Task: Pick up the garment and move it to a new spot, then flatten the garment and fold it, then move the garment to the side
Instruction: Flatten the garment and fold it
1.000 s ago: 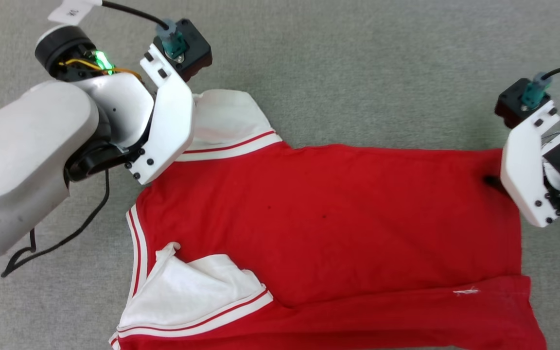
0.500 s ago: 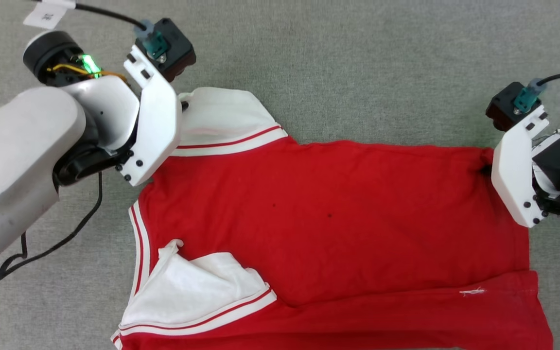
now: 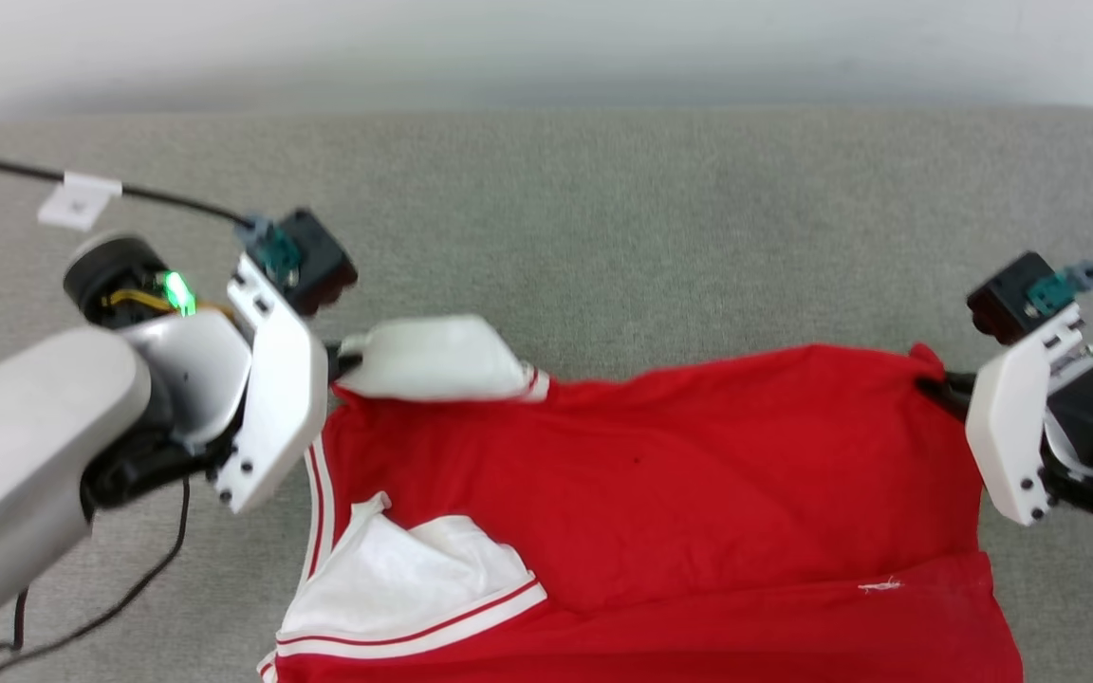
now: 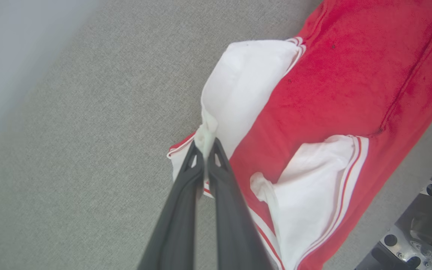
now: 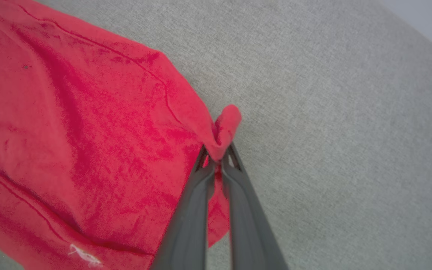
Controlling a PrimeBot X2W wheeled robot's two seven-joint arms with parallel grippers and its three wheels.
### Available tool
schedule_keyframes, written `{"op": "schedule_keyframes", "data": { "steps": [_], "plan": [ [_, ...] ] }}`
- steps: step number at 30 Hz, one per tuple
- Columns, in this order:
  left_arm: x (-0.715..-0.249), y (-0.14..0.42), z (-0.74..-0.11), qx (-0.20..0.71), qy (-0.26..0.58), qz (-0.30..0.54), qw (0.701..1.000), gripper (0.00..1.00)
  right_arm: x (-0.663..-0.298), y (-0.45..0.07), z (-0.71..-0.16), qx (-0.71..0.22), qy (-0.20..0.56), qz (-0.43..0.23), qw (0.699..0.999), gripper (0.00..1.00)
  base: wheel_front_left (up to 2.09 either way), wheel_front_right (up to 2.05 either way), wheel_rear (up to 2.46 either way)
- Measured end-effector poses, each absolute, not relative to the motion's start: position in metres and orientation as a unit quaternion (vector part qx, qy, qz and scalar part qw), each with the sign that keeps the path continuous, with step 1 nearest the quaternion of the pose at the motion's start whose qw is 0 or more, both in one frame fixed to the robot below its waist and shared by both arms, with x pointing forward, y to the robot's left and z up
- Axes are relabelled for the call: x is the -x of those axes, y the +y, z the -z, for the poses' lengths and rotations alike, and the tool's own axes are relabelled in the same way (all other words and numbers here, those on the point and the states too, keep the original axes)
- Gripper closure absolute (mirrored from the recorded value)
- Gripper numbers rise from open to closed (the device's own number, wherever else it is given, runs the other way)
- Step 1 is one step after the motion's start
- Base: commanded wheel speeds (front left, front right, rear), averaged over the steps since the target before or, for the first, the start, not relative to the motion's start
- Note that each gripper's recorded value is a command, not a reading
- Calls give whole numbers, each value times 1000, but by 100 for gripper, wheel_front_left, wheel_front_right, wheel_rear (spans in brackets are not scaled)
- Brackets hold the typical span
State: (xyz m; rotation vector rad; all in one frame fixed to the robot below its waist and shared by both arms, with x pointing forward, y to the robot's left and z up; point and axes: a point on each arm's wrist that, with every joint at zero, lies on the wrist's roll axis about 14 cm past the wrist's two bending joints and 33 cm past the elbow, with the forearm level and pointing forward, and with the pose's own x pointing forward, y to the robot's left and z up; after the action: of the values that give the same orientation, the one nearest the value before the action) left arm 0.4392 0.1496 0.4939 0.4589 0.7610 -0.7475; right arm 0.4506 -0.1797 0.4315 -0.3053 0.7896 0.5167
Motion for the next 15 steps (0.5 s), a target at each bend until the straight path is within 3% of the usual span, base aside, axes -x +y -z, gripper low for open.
{"op": "schedule_keyframes", "data": {
  "steps": [15],
  "plan": [
    [-314,159,-456,-162,426,362,813,100,-374,-201,-432,150,387,-246,876,100,0,0,0]
  ]
}}
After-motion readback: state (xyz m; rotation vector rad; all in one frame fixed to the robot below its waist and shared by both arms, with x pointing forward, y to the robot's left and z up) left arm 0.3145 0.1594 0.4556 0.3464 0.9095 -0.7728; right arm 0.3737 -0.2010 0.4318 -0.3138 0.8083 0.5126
